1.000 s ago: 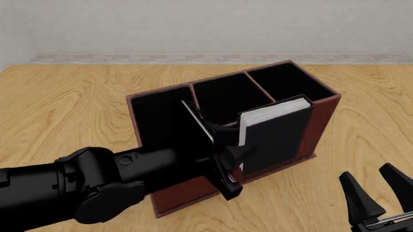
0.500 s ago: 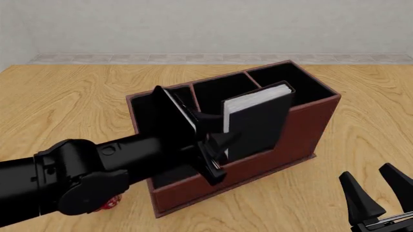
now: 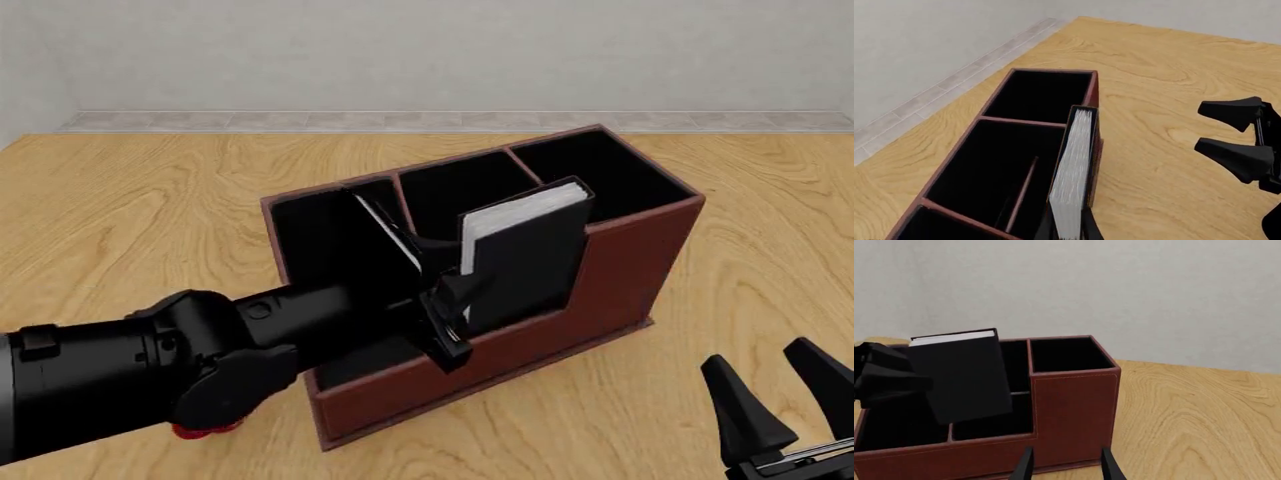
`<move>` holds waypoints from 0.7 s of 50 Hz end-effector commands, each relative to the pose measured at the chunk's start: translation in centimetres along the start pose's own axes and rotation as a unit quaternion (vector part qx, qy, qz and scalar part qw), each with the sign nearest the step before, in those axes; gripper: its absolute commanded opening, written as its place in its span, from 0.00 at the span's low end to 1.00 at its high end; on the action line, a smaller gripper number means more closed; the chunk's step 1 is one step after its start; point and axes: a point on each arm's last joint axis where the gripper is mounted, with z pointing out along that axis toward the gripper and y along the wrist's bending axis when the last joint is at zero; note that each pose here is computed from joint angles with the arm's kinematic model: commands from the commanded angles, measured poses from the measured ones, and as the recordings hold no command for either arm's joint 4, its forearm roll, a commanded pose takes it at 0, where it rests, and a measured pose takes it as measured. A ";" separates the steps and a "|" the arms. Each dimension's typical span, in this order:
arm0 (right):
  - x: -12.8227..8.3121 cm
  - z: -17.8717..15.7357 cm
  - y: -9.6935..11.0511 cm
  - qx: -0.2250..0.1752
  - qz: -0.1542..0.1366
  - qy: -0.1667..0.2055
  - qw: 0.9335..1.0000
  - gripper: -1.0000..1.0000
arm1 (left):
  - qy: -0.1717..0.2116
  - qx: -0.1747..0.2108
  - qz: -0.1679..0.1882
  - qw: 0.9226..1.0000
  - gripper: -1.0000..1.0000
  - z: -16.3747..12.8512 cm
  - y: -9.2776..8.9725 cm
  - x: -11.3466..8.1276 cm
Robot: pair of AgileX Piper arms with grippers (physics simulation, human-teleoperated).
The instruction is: Pick up the book and place it in the back compartment of the caddy.
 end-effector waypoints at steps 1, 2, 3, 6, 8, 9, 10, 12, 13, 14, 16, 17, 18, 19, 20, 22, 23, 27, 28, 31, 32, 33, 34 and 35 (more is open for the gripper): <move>0.0 0.0 0.0 0.000 0.000 0.000 1.000 1.00 | -0.004 -0.018 0.003 1.000 0.00 1.2 1.0 0.4; 0.0 0.0 0.0 0.000 0.000 0.000 1.000 1.00 | -0.003 -0.018 0.002 1.000 0.00 1.3 1.0 0.6; 0.0 0.0 0.0 0.000 0.000 0.000 1.000 1.00 | 0.000 -0.019 0.001 1.000 0.00 1.5 1.1 0.9; 0.0 0.0 0.0 0.000 0.000 0.000 1.000 1.00 | 0.006 -0.021 -0.001 1.000 0.00 1.9 1.2 1.5; 0.0 0.0 0.0 0.000 0.000 0.000 1.000 1.00 | 0.008 -0.022 -0.001 1.000 0.00 2.0 1.2 1.7; 0.0 0.0 0.0 0.000 0.000 0.000 1.000 1.00 | 0.009 -0.022 -0.001 1.000 0.00 2.0 1.2 1.8; 0.0 0.0 0.0 0.000 0.000 0.000 1.000 1.00 | 0.009 -0.023 -0.002 1.000 0.00 2.1 1.3 1.8; 0.0 0.0 0.0 0.000 0.000 0.000 1.000 1.00 | 0.011 -0.024 -0.003 1.000 0.00 2.2 1.4 2.0; 0.0 0.0 0.0 0.000 0.000 0.000 1.000 1.00 | 0.012 -0.027 -0.004 1.000 0.00 2.3 1.5 2.3; 0.0 0.0 0.0 0.000 0.000 0.000 1.000 1.00 | 0.013 -0.028 -0.005 1.000 0.00 2.4 1.6 2.5; 0.0 0.0 0.0 0.000 0.000 0.000 1.000 1.00 | 0.015 -0.029 -0.004 0.999 0.00 2.6 1.6 2.6; 0.0 0.0 0.0 0.000 0.000 0.000 1.000 1.00 | 0.016 -0.030 -0.005 0.999 0.00 2.7 1.7 2.8; 0.0 0.0 0.0 0.000 0.000 0.000 1.000 1.00 | 0.017 -0.031 -0.005 0.999 0.00 2.7 1.8 2.9; 0.0 0.0 0.0 0.000 0.000 0.000 1.000 1.00 | 0.017 -0.031 -0.005 0.999 0.00 2.7 1.8 2.9; 0.0 0.0 0.0 0.000 0.000 0.000 1.000 1.00 | 0.017 -0.031 -0.005 0.999 0.00 2.7 1.8 2.9; 0.0 0.0 0.0 0.000 0.000 0.000 1.000 1.00 | 0.018 -0.033 -0.005 0.999 0.00 2.8 1.9 3.1; 0.0 0.0 0.0 0.000 0.000 0.000 1.000 1.00 | 0.019 -0.033 -0.004 0.999 0.00 2.9 1.9 3.2; 0.0 0.0 0.0 0.000 0.000 0.000 1.000 1.00 | 0.021 -0.038 -0.007 0.999 0.00 3.1 2.3 3.6; 0.0 0.0 0.0 0.000 0.000 0.000 1.000 1.00 | 0.021 -0.038 -0.008 0.999 0.00 3.1 2.2 3.7; 0.0 0.0 0.0 0.000 0.000 0.000 1.000 1.00 | 0.022 -0.037 -0.007 0.999 0.00 3.2 2.2 4.0; 0.0 0.0 0.0 0.000 0.000 0.000 1.000 1.00 | 0.022 -0.038 -0.008 0.999 0.00 3.2 2.2 4.1; 0.0 0.0 0.0 0.000 0.000 0.000 1.000 1.00 | 0.024 -0.038 -0.007 0.999 0.00 3.3 2.2 4.2; 0.0 0.0 0.0 0.000 0.000 0.000 1.000 1.00 | 0.024 -0.038 -0.007 0.999 0.00 3.4 2.2 4.2; 0.0 0.0 0.0 0.000 0.000 0.000 1.000 1.00 | 0.023 -0.040 -0.008 0.999 0.00 3.4 2.3 4.2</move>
